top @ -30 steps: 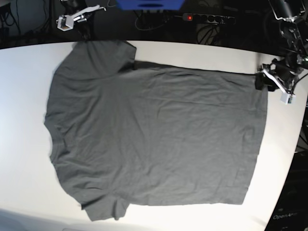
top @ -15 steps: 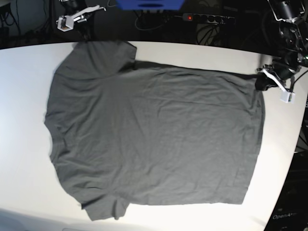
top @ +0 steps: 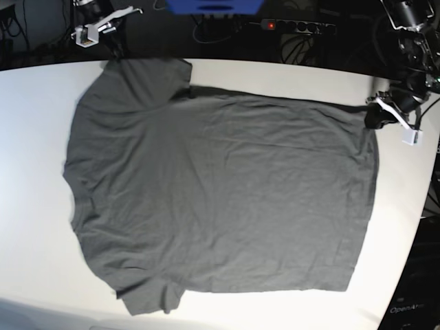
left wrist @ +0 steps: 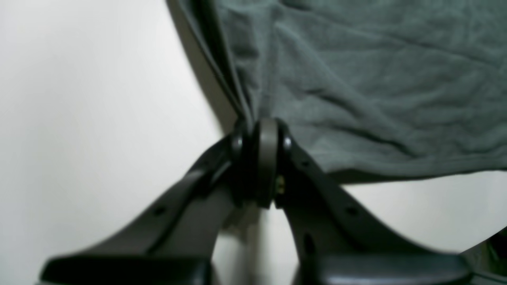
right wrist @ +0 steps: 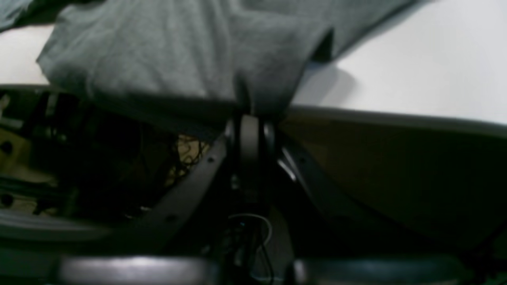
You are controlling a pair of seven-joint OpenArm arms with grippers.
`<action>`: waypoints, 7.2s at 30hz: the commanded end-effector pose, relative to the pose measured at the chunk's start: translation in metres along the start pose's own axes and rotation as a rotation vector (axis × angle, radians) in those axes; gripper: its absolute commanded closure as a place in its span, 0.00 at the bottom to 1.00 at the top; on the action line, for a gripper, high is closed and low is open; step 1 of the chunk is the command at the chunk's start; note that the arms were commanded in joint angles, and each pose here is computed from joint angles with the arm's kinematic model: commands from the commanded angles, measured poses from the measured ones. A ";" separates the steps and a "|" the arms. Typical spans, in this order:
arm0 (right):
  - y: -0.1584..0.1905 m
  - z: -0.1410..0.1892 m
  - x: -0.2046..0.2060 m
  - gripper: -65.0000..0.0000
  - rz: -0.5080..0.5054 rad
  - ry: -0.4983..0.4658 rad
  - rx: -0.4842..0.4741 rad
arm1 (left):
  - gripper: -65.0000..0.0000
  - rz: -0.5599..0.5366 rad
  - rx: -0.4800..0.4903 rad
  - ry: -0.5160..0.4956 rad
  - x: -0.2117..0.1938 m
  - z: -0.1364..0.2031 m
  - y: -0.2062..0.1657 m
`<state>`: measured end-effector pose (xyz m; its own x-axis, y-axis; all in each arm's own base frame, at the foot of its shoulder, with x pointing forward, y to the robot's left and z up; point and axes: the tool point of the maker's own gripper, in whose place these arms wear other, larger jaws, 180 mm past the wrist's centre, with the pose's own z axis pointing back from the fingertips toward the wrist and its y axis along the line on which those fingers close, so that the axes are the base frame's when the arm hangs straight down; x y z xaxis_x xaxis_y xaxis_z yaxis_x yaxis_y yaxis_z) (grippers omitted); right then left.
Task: Fold the T-shirt properly
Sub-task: 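Grasp the shirt's shoulder corner with the right gripper, then lift and fold the shirt's side edge over with both grippers, then lower the folded edge onto the shirt and hold with both grippers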
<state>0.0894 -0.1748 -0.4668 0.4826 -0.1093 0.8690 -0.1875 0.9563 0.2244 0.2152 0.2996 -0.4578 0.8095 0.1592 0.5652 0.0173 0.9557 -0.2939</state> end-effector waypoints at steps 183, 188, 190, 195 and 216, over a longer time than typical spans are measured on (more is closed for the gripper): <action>-0.025 -0.257 0.264 0.99 0.701 -0.106 0.034 | 0.96 -0.109 0.132 -0.073 0.178 0.000 -0.020; -0.031 -0.259 0.270 0.99 0.712 -0.104 0.023 | 0.96 -0.108 0.130 -0.072 0.178 -0.001 -0.020; -0.031 -0.259 0.272 0.99 0.714 -0.107 0.021 | 0.96 -0.108 0.130 -0.072 0.178 -0.001 -0.020; -0.031 -0.260 0.278 0.99 0.722 -0.114 0.018 | 0.96 -0.108 0.121 -0.082 0.181 -0.002 -0.023; -0.039 -0.258 0.270 0.99 0.721 -0.092 0.012 | 0.96 -0.116 0.120 -0.227 0.222 0.006 -0.027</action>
<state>0.4322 -0.1677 -0.3806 0.2225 0.5349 0.8151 -0.4750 0.7896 -0.3885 0.3770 0.3029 -0.3437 0.7104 0.0912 0.6978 0.0183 0.9888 -0.1479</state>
